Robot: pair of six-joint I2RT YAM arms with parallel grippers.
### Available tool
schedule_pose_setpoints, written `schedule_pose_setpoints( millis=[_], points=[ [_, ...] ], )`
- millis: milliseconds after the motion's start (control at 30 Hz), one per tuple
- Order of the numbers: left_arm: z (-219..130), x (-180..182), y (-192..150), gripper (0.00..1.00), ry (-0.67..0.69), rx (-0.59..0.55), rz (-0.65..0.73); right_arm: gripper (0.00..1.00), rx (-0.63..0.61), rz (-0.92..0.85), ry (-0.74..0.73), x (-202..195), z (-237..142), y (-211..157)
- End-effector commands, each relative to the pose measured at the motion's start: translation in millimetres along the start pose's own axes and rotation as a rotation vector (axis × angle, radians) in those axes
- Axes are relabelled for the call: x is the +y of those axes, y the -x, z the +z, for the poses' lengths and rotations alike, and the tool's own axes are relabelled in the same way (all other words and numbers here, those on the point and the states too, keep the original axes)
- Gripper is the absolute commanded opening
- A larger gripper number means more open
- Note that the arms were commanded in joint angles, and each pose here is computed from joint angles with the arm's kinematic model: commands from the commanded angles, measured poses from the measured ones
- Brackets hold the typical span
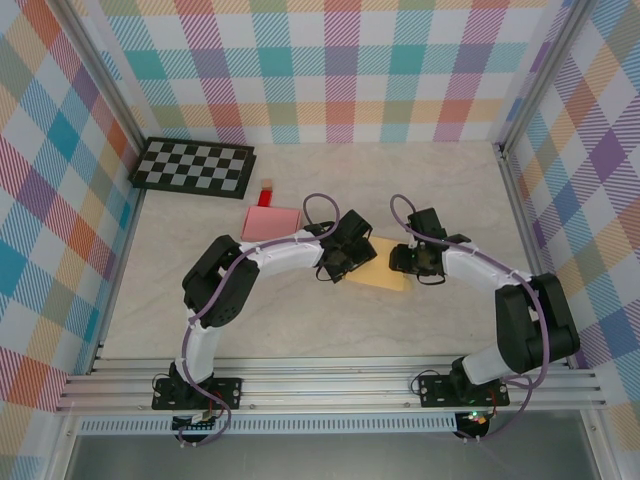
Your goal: Fold the paper box
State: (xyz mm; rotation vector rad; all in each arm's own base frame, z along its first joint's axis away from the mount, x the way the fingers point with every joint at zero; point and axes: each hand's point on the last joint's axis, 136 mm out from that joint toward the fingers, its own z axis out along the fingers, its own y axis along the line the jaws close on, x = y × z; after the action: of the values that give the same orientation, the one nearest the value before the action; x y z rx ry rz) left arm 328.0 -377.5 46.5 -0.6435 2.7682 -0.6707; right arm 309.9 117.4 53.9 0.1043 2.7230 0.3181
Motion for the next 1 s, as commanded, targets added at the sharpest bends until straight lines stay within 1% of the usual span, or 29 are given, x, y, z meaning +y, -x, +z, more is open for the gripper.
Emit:
schedule_pose_setpoints(
  millis=[0,167,467,567,700,800,967],
  points=[
    [10.7,9.4,3.9,0.82,0.031,-0.011,-0.016,0.47,-0.012,-0.011,0.026,2.4,-7.0,0.5],
    [13.1,13.4,4.2,0.82,0.047,-0.014,-0.016,0.47,-0.018,-0.02,0.028,4.3,-13.2,3.9],
    [15.6,19.3,7.3,0.78,0.069,-0.029,-0.015,0.48,-0.048,-0.013,0.048,9.5,-37.7,9.3],
    [16.0,21.2,9.3,0.78,0.076,-0.035,-0.016,0.48,-0.037,-0.007,0.048,8.7,-45.0,4.1],
    [14.9,22.6,10.4,0.78,0.081,-0.042,-0.01,0.48,-0.02,0.038,0.094,11.7,-47.3,-9.8],
    [14.5,24.1,11.4,0.78,0.088,-0.047,-0.007,0.46,-0.015,0.086,0.136,13.9,-44.4,-20.4],
    [14.7,26.5,12.2,0.78,0.095,-0.051,-0.007,0.41,0.012,0.142,0.184,15.9,-32.3,-36.2]
  ],
)
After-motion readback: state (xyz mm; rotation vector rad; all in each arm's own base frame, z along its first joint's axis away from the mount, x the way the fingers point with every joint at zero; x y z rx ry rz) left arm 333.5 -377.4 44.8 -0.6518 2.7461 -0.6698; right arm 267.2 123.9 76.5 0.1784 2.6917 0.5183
